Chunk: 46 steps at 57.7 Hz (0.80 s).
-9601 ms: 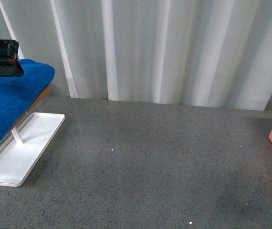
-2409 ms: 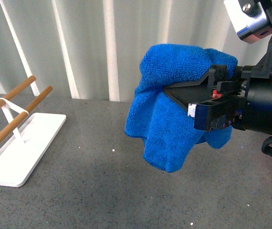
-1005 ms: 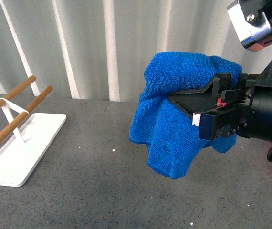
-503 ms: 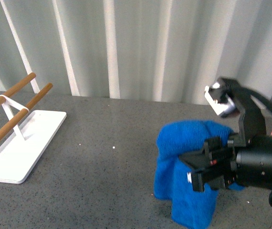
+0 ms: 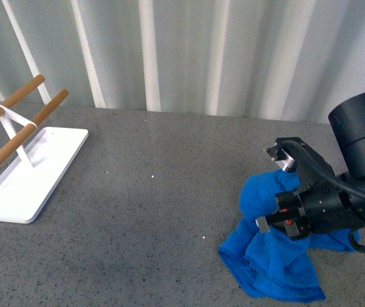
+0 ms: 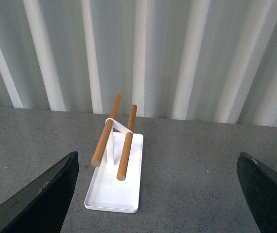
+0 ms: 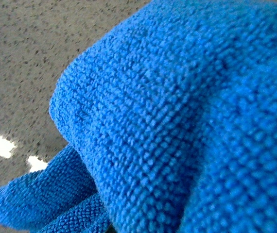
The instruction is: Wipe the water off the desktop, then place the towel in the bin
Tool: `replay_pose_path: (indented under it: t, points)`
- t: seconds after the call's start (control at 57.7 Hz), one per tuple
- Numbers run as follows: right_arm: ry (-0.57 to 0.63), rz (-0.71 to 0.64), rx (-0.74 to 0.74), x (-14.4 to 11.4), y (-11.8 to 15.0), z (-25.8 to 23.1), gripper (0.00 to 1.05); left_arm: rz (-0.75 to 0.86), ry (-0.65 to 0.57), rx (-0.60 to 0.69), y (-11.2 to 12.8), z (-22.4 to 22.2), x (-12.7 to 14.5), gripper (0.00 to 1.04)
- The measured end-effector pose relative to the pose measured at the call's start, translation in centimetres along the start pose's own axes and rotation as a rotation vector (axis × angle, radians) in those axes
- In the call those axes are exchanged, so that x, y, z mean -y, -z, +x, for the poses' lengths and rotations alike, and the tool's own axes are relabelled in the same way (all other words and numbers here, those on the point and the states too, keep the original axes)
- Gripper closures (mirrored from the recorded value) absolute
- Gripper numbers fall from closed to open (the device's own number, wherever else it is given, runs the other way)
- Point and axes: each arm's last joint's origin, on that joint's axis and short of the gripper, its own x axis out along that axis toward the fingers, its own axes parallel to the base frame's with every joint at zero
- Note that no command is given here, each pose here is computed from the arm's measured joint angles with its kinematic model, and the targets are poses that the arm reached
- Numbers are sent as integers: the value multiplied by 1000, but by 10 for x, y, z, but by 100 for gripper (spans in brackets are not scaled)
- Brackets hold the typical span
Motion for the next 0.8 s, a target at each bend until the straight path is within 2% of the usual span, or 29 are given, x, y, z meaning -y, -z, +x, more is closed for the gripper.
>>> replay_pose_path:
  t: [0.312, 0.468, 0.676, 0.797]
  points:
    - [60, -69, 5, -10, -51, 35, 100, 0, 0, 0, 0, 0, 0, 7]
    - [39, -111, 31, -34, -70, 51, 100, 0, 0, 0, 0, 0, 0, 7]
    - [-62, -178, 33, -80, -68, 61, 100, 0, 0, 0, 0, 0, 0, 7]
    - [-107, -178, 18, -91, -57, 59, 100, 0, 0, 0, 0, 0, 0, 7]
